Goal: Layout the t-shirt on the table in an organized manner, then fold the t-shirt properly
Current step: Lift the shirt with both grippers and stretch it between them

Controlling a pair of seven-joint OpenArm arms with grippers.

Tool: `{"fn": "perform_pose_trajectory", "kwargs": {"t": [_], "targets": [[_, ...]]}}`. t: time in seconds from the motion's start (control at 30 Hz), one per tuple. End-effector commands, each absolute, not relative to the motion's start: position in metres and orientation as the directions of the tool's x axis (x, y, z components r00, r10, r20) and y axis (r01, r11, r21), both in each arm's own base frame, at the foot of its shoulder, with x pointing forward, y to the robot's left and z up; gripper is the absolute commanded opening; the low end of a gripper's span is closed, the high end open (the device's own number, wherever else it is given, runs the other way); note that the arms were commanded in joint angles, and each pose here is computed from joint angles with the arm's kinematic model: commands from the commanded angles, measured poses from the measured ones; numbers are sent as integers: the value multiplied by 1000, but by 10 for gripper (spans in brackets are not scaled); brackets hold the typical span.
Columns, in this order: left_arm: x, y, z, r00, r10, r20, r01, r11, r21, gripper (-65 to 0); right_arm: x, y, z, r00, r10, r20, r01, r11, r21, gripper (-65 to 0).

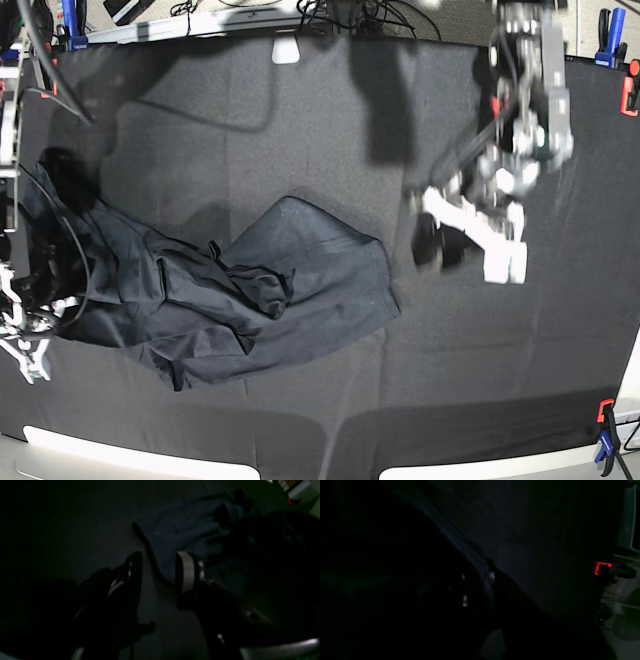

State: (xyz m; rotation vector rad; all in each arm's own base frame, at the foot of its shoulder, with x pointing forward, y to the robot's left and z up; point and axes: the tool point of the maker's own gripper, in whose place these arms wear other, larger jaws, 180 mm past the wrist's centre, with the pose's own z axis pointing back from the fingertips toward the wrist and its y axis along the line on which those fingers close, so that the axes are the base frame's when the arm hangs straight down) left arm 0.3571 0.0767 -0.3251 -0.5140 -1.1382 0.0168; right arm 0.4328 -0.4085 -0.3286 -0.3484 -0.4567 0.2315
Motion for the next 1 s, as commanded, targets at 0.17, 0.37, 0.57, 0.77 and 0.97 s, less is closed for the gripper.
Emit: {"fn": "perform_pose_trajectory", "kwargs": {"t": [0.17, 0.37, 0.57, 0.77, 0.97], "targets": [[412, 57, -342, 503, 318, 804, 226, 849, -478, -443, 444, -406, -314, 855, 300, 423, -132, 915, -381, -650], [441, 51, -374, 602, 306, 737, 182, 847, -500, -443, 438, -407, -321, 862, 299, 410, -137, 915, -380, -650], [450, 35, -385, 641, 297, 707, 205, 822, -531, -443, 438, -408, -320, 862, 299, 410, -136, 915, -381, -650], [458, 28, -389, 676, 289, 678, 198, 814, -545, -443, 438, -408, -320, 863, 298, 408, -136, 915, -381, -650], [455, 0, -376, 651, 264, 712, 323, 752, -575, -538, 438, -408, -320, 863, 298, 409, -136, 915, -381, -650]]}}
